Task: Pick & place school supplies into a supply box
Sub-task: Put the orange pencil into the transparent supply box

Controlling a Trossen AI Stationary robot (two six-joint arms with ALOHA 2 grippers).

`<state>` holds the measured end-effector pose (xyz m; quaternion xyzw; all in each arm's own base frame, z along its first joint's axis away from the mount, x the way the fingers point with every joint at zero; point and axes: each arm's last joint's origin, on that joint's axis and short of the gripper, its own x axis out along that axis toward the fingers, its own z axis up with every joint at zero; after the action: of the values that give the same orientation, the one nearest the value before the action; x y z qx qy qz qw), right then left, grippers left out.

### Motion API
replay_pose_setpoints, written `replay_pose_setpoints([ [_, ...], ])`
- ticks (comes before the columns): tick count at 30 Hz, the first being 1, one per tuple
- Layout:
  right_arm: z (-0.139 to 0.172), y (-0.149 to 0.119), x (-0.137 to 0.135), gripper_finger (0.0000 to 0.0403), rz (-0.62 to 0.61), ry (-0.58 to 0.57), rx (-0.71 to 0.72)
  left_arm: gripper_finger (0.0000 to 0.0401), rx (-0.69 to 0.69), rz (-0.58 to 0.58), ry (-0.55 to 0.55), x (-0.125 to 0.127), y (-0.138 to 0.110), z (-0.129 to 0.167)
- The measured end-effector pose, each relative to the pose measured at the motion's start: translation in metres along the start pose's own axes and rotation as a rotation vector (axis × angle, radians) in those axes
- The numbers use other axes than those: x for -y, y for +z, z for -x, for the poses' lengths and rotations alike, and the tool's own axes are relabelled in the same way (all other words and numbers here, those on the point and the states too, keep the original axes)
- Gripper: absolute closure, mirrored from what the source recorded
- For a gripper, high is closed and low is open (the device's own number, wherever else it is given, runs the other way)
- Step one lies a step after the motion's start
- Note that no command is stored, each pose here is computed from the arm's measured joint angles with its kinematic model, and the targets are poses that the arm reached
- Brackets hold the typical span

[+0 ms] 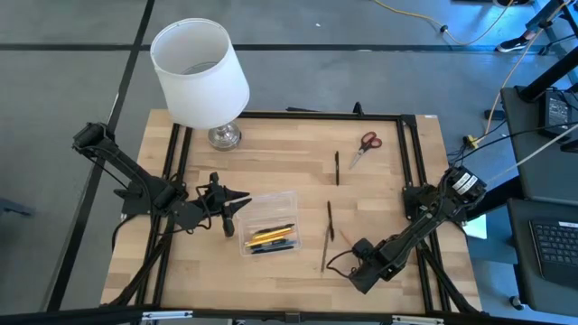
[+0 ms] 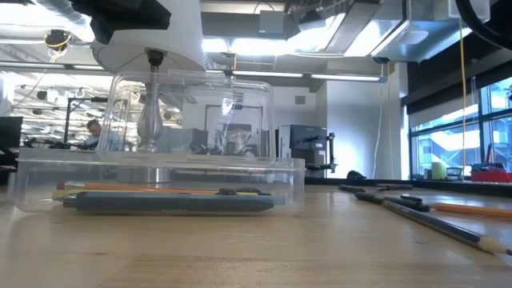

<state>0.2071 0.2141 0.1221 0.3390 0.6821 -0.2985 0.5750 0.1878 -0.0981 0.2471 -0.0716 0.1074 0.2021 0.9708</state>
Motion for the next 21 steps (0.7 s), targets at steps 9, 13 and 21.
replay_pose_setpoints([
  [9, 0.007, -0.002, 0.0, 0.037, 0.035, -0.012, 0.013, 0.0329, -0.001, -0.002, 0.001, 0.0, 0.0, 0.0],
  [13, 0.015, -0.002, 0.003, 0.0373, 0.052, -0.065, 0.047, 0.0329, -0.003, -0.004, 0.001, 0.0, 0.0, 0.0],
  [21, 0.028, -0.003, 0.006, 0.0371, 0.051, -0.165, 0.054, 0.0329, -0.004, -0.02, 0.002, 0.0, -0.001, 0.0],
])
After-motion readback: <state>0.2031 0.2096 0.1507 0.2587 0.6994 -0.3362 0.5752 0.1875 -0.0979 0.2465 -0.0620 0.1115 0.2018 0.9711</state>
